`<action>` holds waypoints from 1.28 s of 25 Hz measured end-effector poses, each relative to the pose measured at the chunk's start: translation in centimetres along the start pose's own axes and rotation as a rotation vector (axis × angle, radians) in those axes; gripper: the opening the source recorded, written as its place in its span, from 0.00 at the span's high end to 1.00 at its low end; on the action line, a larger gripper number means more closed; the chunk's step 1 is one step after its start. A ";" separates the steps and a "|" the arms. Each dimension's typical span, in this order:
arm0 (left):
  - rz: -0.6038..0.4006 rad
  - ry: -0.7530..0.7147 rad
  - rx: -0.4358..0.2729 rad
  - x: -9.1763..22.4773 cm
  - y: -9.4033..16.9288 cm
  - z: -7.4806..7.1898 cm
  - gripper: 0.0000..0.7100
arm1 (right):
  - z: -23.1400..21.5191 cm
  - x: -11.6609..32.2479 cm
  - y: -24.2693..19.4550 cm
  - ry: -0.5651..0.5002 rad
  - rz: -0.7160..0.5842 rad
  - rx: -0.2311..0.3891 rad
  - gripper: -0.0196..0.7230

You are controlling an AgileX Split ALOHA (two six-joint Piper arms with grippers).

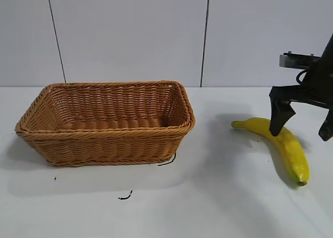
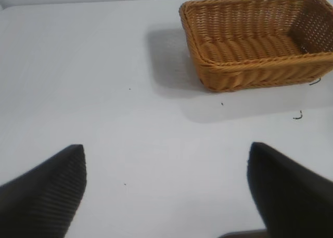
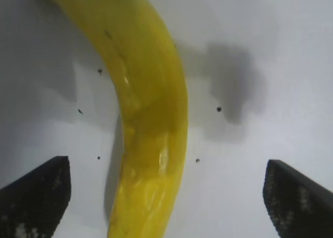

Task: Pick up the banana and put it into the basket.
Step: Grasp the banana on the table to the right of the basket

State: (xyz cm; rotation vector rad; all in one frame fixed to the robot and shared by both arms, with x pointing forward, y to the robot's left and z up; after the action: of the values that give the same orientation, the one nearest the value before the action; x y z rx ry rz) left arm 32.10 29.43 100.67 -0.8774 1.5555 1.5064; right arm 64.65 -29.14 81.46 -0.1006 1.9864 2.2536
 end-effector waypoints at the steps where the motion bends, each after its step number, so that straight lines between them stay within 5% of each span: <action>1: 0.000 0.000 0.000 0.0 0.0 0.0 0.11 | 0.1 -0.2 0.3 0.017 0.001 0.007 0.05; 11: 0.000 0.000 0.000 0.0 0.0 0.0 0.11 | 2.8 -1.5 2.0 0.143 0.025 0.112 0.05; 28: 0.000 0.000 0.000 0.0 0.0 0.0 0.11 | 1.9 0.7 -2.9 0.104 0.177 0.124 0.05; 32: 0.000 0.000 0.000 0.0 0.0 0.0 0.11 | 1.9 0.8 -3.1 0.101 0.181 0.124 0.18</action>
State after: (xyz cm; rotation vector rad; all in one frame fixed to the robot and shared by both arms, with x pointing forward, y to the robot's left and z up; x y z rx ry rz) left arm 32.10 29.43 100.67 -0.8774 1.5555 1.5064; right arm 64.38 -26.87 78.59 -0.0221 2.2677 2.2641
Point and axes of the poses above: a point on each arm's last joint axis where the gripper is mounted, y pointing back along that axis away from the gripper, z along the wrist's bending axis when the last joint is at zero, x = y × z, the point moved 10 cm from there along -y, pointing out along that axis toward the gripper
